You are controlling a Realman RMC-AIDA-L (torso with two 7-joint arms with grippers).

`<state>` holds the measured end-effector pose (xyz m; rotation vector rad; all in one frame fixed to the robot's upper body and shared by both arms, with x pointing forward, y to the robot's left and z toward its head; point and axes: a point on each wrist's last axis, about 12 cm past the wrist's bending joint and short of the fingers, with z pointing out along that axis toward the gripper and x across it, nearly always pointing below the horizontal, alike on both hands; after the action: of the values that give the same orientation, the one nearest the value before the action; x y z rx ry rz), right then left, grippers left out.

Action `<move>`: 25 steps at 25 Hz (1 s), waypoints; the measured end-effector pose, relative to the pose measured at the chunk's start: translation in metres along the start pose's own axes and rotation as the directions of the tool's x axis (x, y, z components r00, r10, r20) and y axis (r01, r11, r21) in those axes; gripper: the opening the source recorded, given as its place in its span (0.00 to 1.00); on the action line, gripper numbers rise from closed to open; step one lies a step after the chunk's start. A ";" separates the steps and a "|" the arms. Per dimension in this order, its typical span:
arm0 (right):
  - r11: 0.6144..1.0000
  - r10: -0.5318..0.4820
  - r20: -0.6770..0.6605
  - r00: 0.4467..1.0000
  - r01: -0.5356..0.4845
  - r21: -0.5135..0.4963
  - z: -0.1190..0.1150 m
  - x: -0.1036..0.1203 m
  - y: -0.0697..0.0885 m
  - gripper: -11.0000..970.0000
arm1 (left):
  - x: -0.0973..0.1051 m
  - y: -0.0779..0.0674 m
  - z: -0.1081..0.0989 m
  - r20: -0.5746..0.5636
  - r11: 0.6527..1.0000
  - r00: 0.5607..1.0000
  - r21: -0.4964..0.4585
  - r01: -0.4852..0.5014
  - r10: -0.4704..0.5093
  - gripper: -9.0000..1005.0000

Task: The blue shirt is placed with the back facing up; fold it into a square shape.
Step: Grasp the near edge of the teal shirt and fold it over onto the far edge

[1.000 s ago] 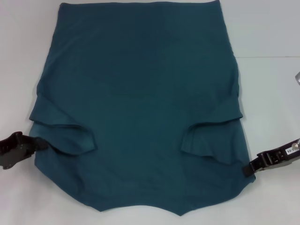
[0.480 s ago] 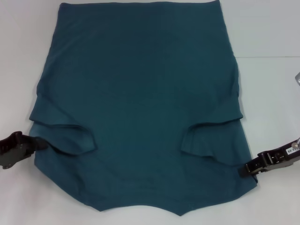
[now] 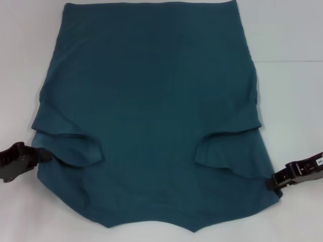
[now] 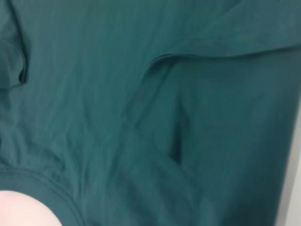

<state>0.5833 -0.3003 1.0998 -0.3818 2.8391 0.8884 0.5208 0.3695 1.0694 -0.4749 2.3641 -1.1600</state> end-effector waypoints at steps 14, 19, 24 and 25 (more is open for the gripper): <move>0.999 0.008 -0.015 1.000 -0.007 0.041 -0.001 0.001 -0.004 0.35 | 0.000 0.001 0.001 0.006 1.000 1.000 -0.005 0.004 -0.003 0.02; 0.999 -0.011 -0.017 1.000 0.012 0.037 0.005 -0.003 0.002 0.35 | 0.000 0.001 0.001 0.007 1.000 1.000 -0.005 0.003 -0.003 0.02; 0.999 -0.019 -0.019 1.000 0.019 0.033 0.008 -0.006 0.005 0.35 | -0.001 0.001 0.001 0.009 1.000 1.000 -0.007 0.003 -0.002 0.02; 0.999 -0.019 -0.018 1.000 0.020 0.032 0.008 -0.006 0.006 0.35 | -0.001 0.001 0.000 0.011 1.000 1.000 -0.007 0.003 -0.003 0.02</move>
<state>0.5878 -0.2900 1.0975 -0.4149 2.8572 0.8383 0.5220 0.3706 1.0686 -0.4862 2.3596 -1.1481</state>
